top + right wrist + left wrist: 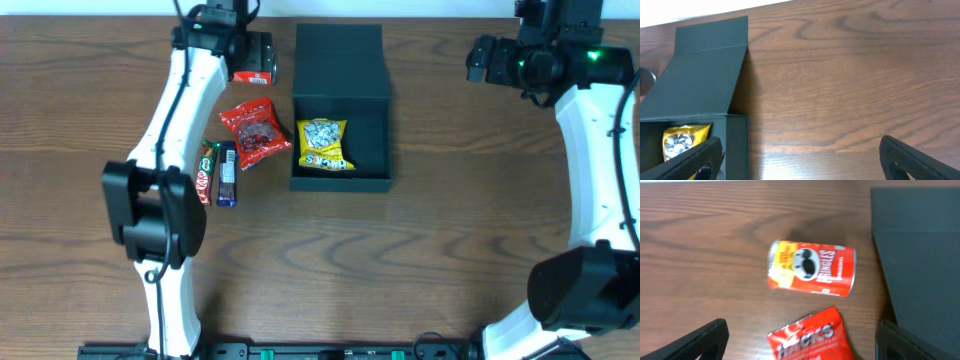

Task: Pack container

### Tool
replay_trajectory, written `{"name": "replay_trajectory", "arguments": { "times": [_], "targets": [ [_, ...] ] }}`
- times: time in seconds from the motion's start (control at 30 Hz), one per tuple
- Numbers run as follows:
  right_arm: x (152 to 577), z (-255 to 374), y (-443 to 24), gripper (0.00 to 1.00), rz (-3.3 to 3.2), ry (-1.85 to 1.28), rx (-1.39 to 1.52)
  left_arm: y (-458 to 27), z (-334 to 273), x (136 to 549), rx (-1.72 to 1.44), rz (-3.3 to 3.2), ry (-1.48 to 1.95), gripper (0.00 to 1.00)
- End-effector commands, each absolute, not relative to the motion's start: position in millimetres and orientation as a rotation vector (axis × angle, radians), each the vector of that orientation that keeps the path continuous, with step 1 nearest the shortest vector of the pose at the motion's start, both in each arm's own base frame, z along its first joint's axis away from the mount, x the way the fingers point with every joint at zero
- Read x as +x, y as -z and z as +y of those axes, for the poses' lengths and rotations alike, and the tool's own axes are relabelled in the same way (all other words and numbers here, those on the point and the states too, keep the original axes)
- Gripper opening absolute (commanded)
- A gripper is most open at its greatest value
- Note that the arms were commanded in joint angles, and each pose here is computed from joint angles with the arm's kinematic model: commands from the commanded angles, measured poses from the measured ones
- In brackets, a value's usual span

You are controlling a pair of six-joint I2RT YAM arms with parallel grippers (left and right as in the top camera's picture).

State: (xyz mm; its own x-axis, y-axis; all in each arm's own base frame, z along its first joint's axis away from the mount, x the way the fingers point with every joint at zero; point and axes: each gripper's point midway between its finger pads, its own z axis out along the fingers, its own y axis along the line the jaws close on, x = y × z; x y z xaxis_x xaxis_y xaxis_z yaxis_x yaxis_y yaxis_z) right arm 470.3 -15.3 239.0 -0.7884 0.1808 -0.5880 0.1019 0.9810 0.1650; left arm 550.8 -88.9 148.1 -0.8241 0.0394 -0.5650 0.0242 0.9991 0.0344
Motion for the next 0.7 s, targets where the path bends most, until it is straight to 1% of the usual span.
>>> {"name": "replay_trajectory", "arguments": {
  "times": [0.0,0.13,0.4,0.5,0.6,0.67],
  "targets": [
    [469,-17,-244,0.99,2.473,-0.17,0.228,-117,-105,554,0.175,2.587,0.024,0.95],
    [467,-17,-243,0.99,2.483,-0.17,0.23,-97,-102,556,0.174,2.617,0.01,0.95],
    [466,-17,-242,0.99,2.486,-0.176,0.25,-96,-104,564,0.129,2.593,0.028,0.95],
    [466,-17,-242,0.99,2.486,-0.175,0.25,-105,-109,567,-0.075,2.575,0.081,0.95],
    [466,-17,-242,0.99,2.486,-0.176,0.25,-110,-104,570,-0.51,2.503,0.113,0.95],
    [466,-17,-242,0.99,2.486,-0.176,0.25,-115,-111,576,-0.696,2.427,0.199,0.96]
  ]
}}
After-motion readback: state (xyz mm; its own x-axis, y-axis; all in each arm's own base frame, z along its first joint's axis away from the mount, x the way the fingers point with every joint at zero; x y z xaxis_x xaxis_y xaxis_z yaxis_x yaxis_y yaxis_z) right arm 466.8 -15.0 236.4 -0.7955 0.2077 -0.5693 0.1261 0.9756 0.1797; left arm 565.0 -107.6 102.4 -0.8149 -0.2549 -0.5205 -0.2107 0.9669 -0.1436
